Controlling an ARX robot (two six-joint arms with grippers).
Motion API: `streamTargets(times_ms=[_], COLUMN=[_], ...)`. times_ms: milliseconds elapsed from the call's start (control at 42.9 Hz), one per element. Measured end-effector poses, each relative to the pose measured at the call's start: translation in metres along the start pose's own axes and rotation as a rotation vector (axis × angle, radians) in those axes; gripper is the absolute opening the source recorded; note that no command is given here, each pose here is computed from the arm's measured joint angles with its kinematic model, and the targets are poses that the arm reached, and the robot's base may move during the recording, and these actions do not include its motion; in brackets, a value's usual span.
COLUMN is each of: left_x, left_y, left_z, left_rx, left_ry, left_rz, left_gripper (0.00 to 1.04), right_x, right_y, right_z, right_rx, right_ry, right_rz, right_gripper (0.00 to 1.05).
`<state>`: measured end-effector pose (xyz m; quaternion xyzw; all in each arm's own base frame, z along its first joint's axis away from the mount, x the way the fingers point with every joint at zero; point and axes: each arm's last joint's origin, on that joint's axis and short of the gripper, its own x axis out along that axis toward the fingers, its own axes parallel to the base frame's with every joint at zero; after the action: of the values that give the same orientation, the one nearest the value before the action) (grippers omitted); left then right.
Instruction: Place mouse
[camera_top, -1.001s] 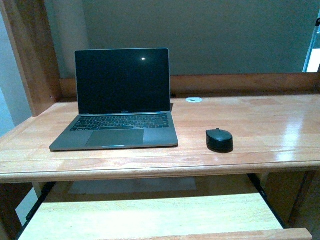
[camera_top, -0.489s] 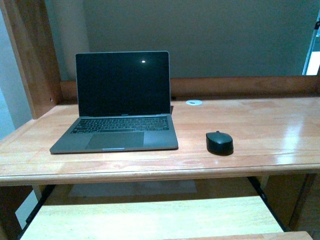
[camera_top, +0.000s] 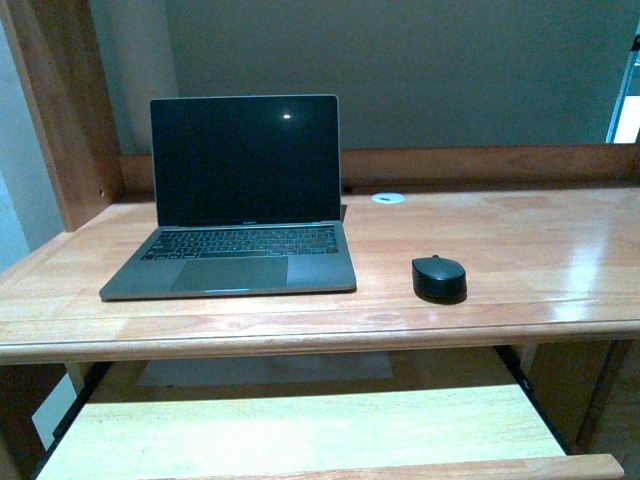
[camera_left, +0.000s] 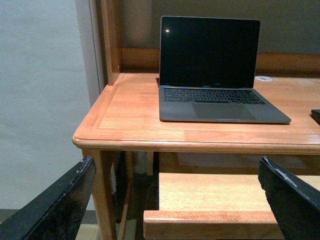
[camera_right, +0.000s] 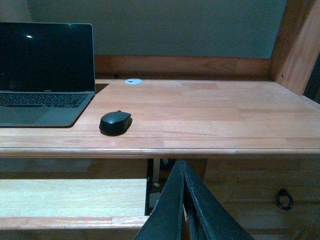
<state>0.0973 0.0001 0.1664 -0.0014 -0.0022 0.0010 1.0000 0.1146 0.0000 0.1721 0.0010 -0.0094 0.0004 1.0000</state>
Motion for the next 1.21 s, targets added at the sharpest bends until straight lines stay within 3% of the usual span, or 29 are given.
streamTargets(times_ms=[699, 1048, 1211], left_x=[0.000, 0.000, 0.000], left_y=[0.000, 0.000, 0.000], left_z=[0.000, 0.000, 0.000], left_rx=[0.000, 0.000, 0.000], left_ry=[0.000, 0.000, 0.000], left_rz=[0.000, 0.000, 0.000], left_gripper=[0.98, 0.98, 0.98], right_x=[-0.017, -0.017, -0.017], right_y=[0.000, 0.000, 0.000], right_z=[-0.004, -0.004, -0.004], right_rx=[-0.001, -0.003, -0.003], right_ry=[0.013, 0.016, 0.016], right_rz=[0.000, -0.001, -0.001], right_gripper=[0.02, 0.56, 0.89])
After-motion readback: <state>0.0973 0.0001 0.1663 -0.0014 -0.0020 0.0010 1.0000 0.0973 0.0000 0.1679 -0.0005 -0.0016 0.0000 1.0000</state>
